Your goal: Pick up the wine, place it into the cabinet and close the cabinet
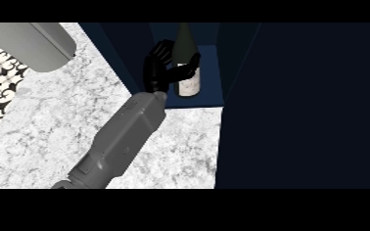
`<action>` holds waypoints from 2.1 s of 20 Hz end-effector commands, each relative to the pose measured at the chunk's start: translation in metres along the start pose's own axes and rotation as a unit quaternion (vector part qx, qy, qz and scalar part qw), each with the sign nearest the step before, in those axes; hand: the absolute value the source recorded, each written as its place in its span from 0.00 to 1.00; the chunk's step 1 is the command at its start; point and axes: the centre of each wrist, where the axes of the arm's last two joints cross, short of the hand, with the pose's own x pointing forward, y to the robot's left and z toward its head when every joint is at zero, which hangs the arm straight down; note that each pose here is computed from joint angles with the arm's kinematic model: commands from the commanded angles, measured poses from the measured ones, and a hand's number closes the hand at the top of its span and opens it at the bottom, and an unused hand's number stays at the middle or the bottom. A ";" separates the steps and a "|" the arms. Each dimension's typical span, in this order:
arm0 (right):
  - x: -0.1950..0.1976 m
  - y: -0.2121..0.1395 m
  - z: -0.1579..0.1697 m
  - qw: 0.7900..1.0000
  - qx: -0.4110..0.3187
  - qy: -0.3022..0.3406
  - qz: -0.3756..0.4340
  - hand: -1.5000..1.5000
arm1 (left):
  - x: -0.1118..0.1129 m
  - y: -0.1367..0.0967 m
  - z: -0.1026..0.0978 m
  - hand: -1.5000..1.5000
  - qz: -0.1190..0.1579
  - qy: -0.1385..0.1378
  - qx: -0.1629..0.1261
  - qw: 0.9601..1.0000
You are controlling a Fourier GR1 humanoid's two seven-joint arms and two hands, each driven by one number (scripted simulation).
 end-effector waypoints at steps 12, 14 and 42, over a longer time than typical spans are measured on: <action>0.026 0.006 0.013 0.998 0.028 -0.035 -0.046 0.00 | 0.036 -0.005 -0.047 1.00 -0.143 -0.057 0.073 0.985; 0.018 0.002 0.005 0.997 0.029 -0.044 -0.050 0.00 | 0.047 0.021 -0.061 0.00 -0.172 -0.063 0.088 0.979; 0.042 0.014 0.030 0.998 0.029 -0.039 -0.050 0.00 | 0.036 0.039 -0.061 0.00 -0.201 -0.098 0.026 0.974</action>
